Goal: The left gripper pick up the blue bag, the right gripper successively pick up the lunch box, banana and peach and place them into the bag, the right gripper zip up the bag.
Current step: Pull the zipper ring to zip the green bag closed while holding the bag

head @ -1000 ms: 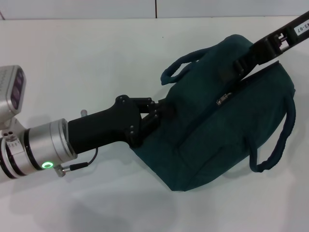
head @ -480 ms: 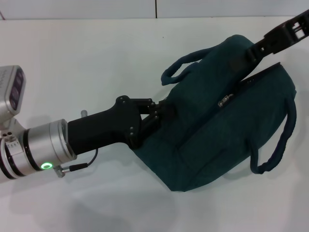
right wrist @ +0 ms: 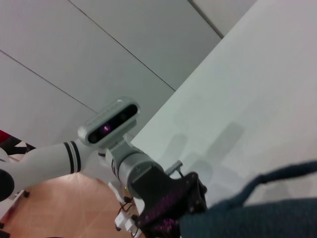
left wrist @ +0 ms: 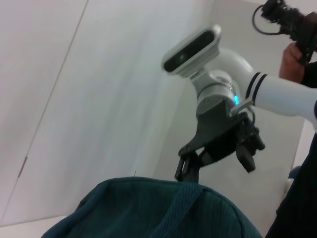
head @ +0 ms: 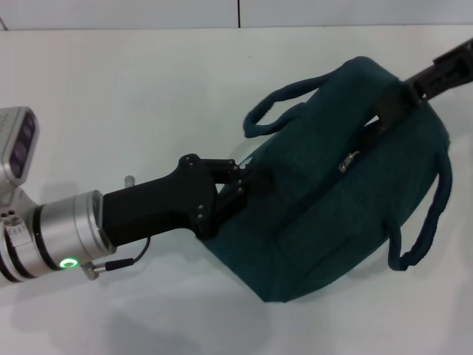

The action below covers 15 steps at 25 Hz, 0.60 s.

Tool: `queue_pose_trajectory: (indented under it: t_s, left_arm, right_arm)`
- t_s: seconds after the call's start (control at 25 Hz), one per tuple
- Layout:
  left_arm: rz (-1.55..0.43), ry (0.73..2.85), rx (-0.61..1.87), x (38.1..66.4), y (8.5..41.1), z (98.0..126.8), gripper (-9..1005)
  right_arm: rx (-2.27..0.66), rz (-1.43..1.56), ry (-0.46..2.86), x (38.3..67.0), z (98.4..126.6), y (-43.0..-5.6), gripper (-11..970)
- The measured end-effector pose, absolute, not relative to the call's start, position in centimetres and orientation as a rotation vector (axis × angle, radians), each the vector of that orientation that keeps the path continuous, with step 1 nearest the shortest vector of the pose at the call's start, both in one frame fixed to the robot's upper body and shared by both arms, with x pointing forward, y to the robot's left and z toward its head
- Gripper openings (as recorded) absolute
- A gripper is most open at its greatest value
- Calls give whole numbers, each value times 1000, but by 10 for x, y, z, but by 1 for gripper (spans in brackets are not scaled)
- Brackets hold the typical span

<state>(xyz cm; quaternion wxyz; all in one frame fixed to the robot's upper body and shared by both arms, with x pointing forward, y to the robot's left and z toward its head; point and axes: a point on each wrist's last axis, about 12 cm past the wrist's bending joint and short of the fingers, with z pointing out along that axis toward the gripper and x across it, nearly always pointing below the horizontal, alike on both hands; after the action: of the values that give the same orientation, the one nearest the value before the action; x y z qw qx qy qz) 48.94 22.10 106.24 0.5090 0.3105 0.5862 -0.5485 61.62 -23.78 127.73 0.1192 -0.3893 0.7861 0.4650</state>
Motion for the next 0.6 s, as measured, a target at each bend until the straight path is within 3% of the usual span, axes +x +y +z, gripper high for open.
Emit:
queue_pose_trajectory:
  t_s: [0.16,0.6]
  left_arm:
    - [-1328,1401,749,487,223,1063,55]
    - [-1337,1397,752,492,224,1067,55]
  right_arm:
    - [-1105,1377,2314,612,1268,-245,718]
    - [-1058,1334,2296,617,1255,-244,739]
